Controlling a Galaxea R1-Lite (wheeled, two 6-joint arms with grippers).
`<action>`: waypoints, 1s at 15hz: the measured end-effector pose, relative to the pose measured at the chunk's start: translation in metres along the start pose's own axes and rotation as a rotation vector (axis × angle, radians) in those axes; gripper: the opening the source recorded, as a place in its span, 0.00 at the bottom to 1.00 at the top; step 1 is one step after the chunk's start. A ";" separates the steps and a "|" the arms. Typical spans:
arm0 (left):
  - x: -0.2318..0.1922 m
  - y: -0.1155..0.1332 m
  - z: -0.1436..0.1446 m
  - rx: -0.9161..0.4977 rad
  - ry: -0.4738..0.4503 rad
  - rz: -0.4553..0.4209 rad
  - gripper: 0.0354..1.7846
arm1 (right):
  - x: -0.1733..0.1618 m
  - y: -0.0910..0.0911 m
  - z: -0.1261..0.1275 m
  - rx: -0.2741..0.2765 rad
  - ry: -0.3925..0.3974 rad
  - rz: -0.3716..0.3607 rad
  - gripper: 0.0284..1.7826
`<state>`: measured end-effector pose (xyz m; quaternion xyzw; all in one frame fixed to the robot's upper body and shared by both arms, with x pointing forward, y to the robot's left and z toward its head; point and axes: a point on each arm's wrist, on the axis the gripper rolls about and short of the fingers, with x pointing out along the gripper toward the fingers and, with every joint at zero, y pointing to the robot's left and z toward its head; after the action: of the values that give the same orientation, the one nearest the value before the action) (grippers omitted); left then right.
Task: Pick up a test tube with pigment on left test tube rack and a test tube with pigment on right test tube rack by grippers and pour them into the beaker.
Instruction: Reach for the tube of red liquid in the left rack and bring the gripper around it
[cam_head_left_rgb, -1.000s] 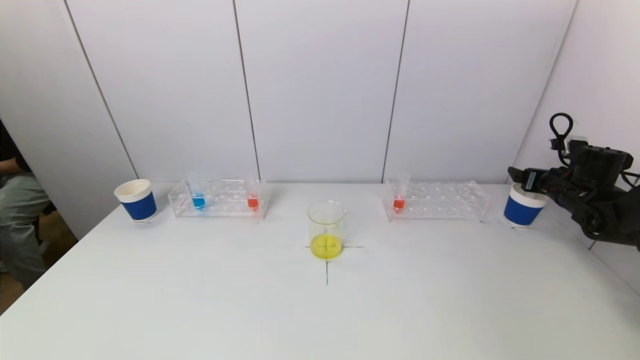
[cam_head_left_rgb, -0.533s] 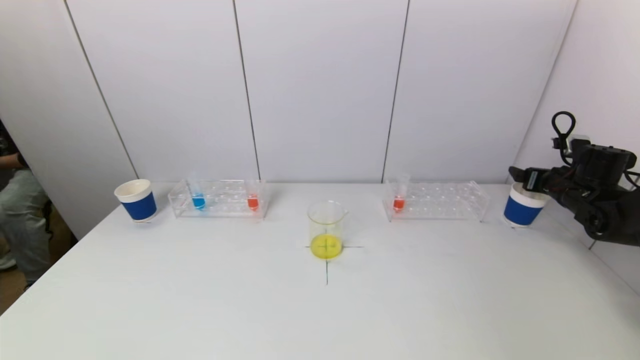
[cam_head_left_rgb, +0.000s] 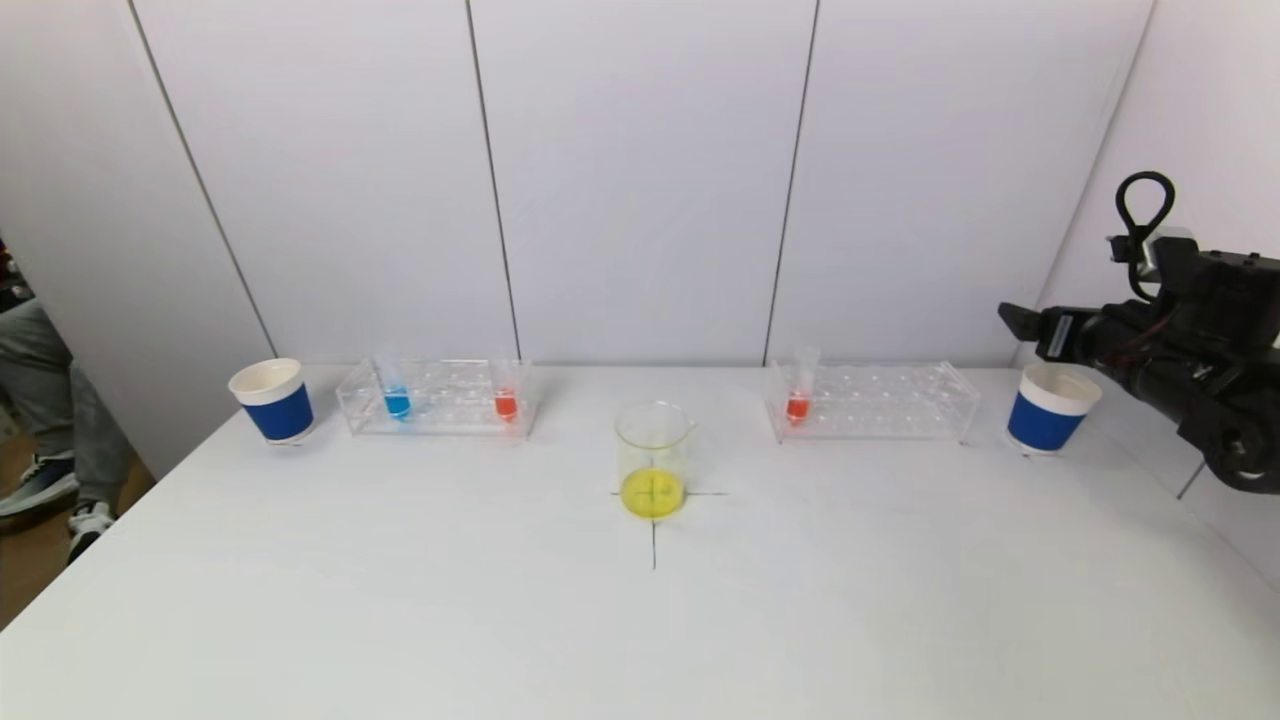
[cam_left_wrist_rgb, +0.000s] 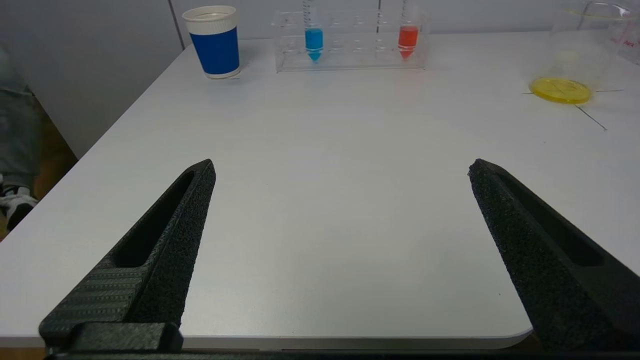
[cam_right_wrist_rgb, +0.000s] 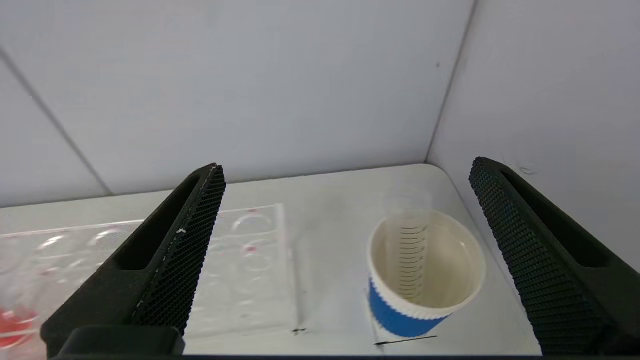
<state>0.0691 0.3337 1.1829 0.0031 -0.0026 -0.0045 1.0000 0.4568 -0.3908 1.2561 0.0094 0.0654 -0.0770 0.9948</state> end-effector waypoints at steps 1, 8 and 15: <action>0.000 0.000 0.000 0.000 0.000 0.000 0.99 | -0.013 0.012 0.006 -0.003 -0.017 0.028 1.00; 0.000 0.000 0.000 0.000 0.000 0.000 0.99 | -0.108 0.051 0.028 -0.009 -0.110 0.117 1.00; 0.000 0.000 0.000 0.000 0.000 0.000 0.99 | -0.188 0.028 0.036 0.020 -0.216 -0.015 1.00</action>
<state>0.0691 0.3337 1.1829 0.0029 -0.0026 -0.0045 1.0000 0.2817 -0.3351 1.3168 0.0107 -0.0427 -0.0855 0.9954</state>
